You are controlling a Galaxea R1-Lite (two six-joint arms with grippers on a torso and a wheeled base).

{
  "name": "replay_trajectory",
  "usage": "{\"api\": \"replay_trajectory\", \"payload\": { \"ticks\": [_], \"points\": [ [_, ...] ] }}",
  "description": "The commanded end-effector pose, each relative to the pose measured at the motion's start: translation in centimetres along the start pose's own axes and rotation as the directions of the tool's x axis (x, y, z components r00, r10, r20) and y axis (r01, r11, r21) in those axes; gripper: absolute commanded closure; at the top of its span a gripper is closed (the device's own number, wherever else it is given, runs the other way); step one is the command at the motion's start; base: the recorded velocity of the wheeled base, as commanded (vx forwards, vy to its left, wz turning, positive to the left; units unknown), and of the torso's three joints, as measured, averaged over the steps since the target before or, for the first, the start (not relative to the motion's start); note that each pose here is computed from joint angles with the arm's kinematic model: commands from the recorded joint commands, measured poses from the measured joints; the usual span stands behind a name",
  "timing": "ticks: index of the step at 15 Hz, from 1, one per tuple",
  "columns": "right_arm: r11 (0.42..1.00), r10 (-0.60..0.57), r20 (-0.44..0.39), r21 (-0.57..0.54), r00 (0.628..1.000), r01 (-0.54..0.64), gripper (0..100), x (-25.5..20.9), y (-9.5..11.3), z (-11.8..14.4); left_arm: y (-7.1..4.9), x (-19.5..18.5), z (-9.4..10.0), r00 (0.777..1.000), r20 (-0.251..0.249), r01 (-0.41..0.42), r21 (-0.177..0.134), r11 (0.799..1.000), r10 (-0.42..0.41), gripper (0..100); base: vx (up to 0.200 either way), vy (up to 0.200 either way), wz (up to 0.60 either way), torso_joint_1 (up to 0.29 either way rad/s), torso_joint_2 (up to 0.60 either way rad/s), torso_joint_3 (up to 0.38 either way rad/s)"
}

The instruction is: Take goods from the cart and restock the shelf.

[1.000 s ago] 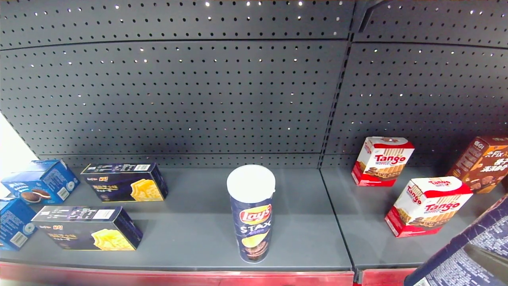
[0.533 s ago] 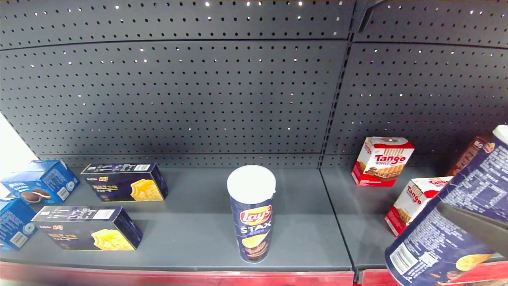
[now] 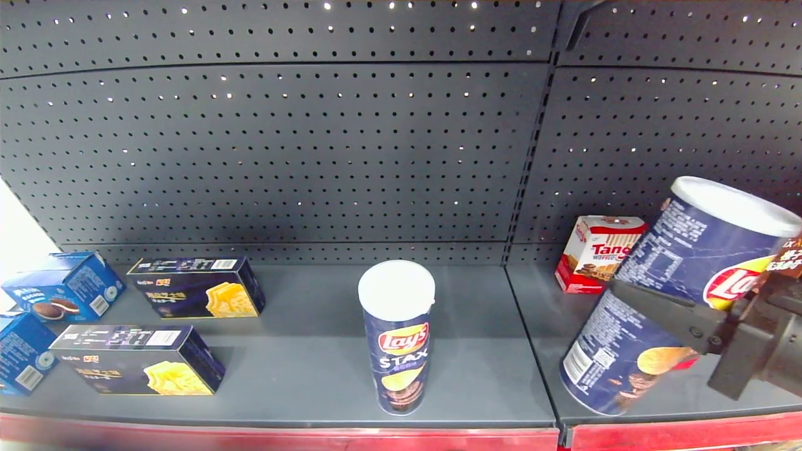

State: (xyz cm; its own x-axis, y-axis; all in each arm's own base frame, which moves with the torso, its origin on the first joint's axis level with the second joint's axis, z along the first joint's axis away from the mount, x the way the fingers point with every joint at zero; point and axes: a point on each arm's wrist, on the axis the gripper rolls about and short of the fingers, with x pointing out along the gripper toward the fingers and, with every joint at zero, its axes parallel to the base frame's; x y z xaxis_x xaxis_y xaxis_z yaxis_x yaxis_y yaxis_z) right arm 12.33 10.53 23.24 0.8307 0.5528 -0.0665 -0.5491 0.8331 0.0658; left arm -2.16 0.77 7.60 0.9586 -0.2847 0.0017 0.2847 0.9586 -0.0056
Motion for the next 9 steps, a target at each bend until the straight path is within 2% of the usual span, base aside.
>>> {"api": "replay_trajectory", "payload": {
  "ticks": [1,2,4,6,9],
  "points": [
    [1.000,-0.018,-0.066,-0.003,0.998,0.017,100,2.5,0.2,-1.2,0.0,0.0,0.0,1.000,0.000,0.000,-0.001,1.000,0.000,0,0.000,0.000,0.00,0.000,0.00,0.000],
    [0.998,-0.058,-0.075,0.000,0.995,0.058,100,5.7,0.1,-1.3,0.0,0.0,0.0,1.000,0.000,0.000,-0.001,1.000,0.000,0,0.000,0.000,0.00,0.000,0.00,0.000],
    [0.993,-0.115,-0.043,0.004,0.992,0.116,100,9.6,0.4,-0.9,0.0,0.0,0.0,1.000,0.000,0.000,-0.001,1.000,0.000,0,0.000,0.000,0.00,0.000,0.00,0.000],
    [0.991,-0.132,-0.058,-0.003,0.990,0.132,100,13.0,0.9,-1.3,0.0,0.0,0.0,1.000,0.000,0.000,-0.001,1.000,0.000,0,0.000,0.000,0.00,0.000,0.00,0.000],
    [0.974,-0.227,0.022,0.015,0.974,0.227,100,18.6,0.8,-0.9,0.0,0.0,0.0,1.000,0.000,0.000,-0.001,1.000,0.000,0,0.000,0.000,0.00,0.000,0.00,0.000]
  ]
}}
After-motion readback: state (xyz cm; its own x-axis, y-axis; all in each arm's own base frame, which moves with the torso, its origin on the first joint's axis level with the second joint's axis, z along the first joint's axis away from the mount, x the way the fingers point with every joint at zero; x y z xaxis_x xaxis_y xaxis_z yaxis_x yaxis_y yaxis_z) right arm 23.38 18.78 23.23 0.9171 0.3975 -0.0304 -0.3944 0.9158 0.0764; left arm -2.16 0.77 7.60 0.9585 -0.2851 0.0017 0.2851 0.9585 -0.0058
